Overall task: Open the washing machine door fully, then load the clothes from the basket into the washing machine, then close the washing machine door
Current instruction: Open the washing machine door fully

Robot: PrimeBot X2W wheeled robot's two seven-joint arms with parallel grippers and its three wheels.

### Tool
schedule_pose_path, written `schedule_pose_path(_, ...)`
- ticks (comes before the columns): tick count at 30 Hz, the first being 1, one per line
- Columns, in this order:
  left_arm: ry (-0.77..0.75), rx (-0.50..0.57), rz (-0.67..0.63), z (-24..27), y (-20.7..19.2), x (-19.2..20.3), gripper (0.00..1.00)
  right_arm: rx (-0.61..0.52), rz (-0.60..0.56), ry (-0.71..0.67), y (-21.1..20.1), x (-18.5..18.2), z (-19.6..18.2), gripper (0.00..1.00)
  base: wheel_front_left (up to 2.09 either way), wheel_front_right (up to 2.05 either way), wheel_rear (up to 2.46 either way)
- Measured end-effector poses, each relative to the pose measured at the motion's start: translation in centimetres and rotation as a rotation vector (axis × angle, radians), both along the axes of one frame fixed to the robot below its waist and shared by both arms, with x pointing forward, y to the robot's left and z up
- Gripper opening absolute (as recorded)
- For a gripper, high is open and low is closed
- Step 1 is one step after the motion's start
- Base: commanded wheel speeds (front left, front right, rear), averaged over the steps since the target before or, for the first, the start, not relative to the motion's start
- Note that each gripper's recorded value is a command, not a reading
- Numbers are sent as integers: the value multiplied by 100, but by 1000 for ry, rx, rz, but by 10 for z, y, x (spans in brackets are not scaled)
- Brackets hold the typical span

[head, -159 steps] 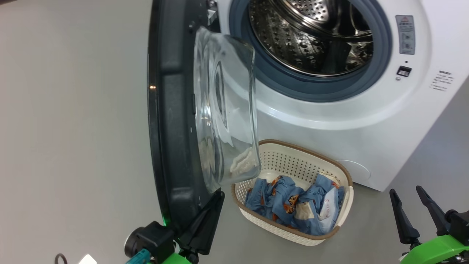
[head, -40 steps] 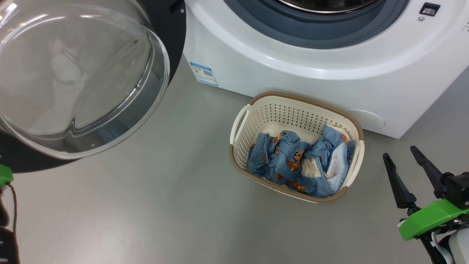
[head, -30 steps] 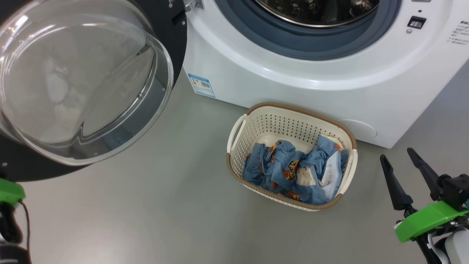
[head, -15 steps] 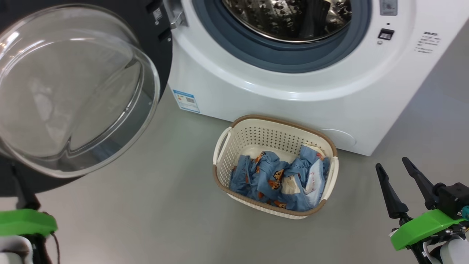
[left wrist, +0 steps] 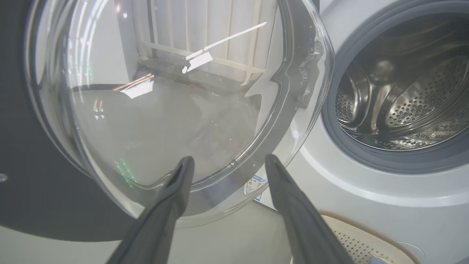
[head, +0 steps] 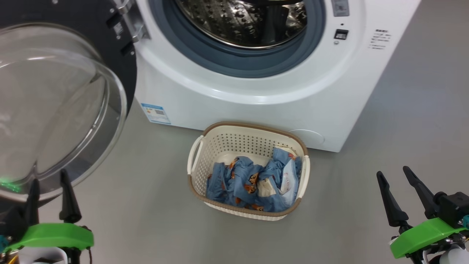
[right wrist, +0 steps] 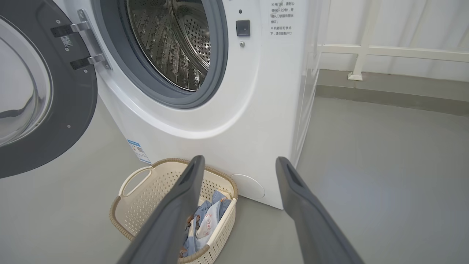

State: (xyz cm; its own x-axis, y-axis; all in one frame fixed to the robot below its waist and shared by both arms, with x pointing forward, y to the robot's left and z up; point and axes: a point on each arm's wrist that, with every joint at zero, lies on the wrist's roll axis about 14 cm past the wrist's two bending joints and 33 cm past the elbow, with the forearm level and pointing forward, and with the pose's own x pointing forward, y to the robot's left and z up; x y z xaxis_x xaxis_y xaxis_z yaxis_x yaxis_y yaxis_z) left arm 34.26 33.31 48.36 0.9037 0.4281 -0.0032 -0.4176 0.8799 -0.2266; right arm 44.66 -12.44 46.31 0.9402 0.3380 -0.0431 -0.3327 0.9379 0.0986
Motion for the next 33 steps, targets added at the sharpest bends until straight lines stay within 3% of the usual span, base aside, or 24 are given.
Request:
schedule_pose_path(23, 3, -11, -444, -7, -125, 56, 100, -8, -207, -12, -73, -40, 11, 100, 0, 0, 0)
schedule_pose_path(33, 13, -31, -543, -12, -158, 63, 100, -10, -274, -17, -95, -53, 14, 100, 0, 0, 0)
